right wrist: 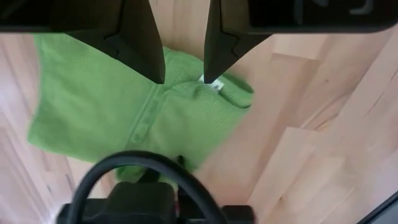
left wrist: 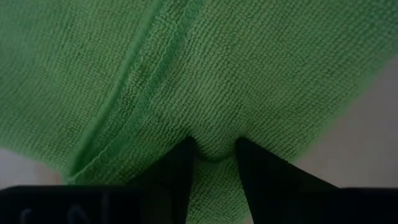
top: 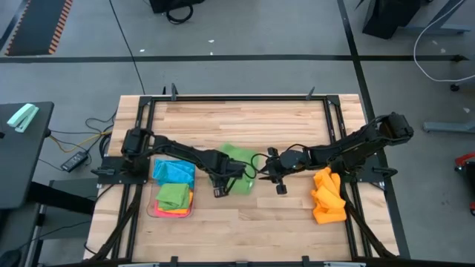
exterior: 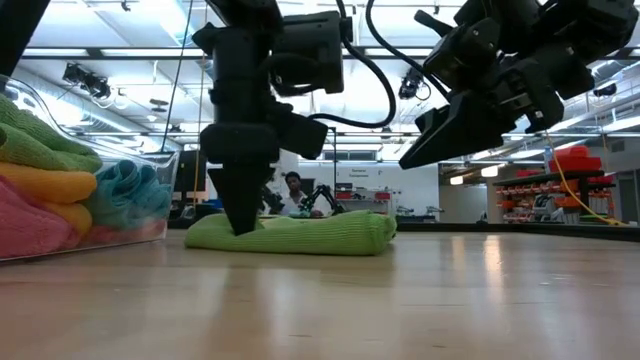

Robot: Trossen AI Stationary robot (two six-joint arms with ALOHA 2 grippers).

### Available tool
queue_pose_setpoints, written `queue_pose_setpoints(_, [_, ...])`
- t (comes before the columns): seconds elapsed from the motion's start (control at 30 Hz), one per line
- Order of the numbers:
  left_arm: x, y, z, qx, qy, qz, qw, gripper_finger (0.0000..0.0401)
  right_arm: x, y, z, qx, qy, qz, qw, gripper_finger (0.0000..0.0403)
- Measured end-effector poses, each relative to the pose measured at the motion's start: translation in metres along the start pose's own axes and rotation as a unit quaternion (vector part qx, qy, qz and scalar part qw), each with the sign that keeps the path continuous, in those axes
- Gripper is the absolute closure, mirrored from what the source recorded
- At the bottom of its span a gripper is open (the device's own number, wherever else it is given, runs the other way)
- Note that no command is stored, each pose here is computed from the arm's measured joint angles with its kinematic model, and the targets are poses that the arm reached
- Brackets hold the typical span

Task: Fold microfiber towels
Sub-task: Fold the green microfiber cloth

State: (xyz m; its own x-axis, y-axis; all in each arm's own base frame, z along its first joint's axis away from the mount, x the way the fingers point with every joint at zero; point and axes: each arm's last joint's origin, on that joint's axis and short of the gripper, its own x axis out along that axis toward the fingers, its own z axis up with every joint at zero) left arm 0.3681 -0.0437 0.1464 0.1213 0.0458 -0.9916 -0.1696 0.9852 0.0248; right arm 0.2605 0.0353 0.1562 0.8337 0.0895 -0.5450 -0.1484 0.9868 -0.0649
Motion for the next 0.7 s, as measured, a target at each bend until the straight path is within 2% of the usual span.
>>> queue_pose_setpoints(0.23, [-0.002, -0.018, -0.002, -0.065, -0.009, -0.020, 0.998, 0.0255, 0.000, 0.000, 0.000, -0.002, 0.000, 0.000, 1.000, 0.0283])
queue_pose_setpoints(0.37, [-0.009, -0.026, 0.000, -0.064, -0.010, -0.034, 0.997, 0.0250, 0.000, 0.000, 0.000, -0.002, 0.000, 0.000, 1.000, 0.0283])
queue_pose_setpoints(0.53, [-0.034, -0.028, 0.006, -0.037, 0.017, -0.018, 0.999, 0.0258, 0.000, 0.000, 0.000, -0.002, 0.000, 0.000, 1.000, 0.0283])
queue_pose_setpoints(0.7, [-0.053, -0.037, 0.009, 0.056, 0.007, 0.006, 0.998, 0.0274, 0.000, 0.000, 0.000, 0.000, 0.000, 0.000, 1.000, 0.0283])
